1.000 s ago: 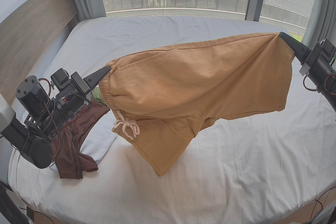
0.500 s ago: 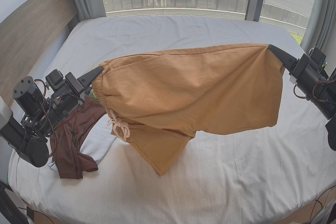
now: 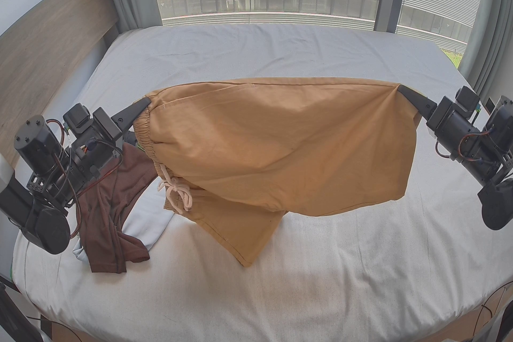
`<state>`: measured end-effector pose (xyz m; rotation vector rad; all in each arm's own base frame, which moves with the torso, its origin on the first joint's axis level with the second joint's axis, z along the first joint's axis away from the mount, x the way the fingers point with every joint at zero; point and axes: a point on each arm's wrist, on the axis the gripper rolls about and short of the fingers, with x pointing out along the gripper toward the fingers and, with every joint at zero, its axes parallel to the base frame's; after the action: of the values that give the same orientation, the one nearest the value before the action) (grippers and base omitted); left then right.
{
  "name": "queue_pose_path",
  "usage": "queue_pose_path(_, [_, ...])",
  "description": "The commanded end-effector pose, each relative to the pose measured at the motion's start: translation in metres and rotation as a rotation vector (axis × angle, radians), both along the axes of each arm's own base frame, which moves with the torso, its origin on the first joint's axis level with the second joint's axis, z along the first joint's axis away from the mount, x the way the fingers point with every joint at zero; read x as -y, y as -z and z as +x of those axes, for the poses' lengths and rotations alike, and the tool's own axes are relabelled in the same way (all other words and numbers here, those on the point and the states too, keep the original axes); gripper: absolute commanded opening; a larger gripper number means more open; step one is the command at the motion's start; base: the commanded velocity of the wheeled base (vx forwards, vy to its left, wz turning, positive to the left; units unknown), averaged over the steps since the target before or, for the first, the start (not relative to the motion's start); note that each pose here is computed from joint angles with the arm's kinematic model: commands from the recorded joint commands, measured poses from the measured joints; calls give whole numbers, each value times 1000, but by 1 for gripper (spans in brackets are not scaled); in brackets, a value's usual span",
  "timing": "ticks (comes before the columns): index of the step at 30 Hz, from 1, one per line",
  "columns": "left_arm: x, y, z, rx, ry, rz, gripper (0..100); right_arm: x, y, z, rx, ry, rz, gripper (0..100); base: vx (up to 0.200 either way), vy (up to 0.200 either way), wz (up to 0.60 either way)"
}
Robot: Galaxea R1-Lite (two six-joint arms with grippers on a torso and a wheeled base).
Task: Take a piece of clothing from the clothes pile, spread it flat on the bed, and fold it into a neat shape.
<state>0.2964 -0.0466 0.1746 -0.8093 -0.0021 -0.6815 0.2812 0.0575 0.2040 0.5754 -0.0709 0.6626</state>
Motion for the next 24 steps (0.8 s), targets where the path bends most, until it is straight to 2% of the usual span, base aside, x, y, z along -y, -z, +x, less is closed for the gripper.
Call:
queue_pose_path(1, [0, -3, -2, 10, 0, -2, 0, 1, 23, 13, -61, 10, -11, 0, 0, 0, 0])
queue_pose_path(18, [1, -3, -1, 15, 0, 0, 0, -2, 25, 18, -45, 3, -9, 0, 0, 0, 0])
queue_pose_path(24, [1, 7, 12, -8, -15, 8, 0, -3, 29, 42, -38, 12, -9, 0, 0, 0, 0])
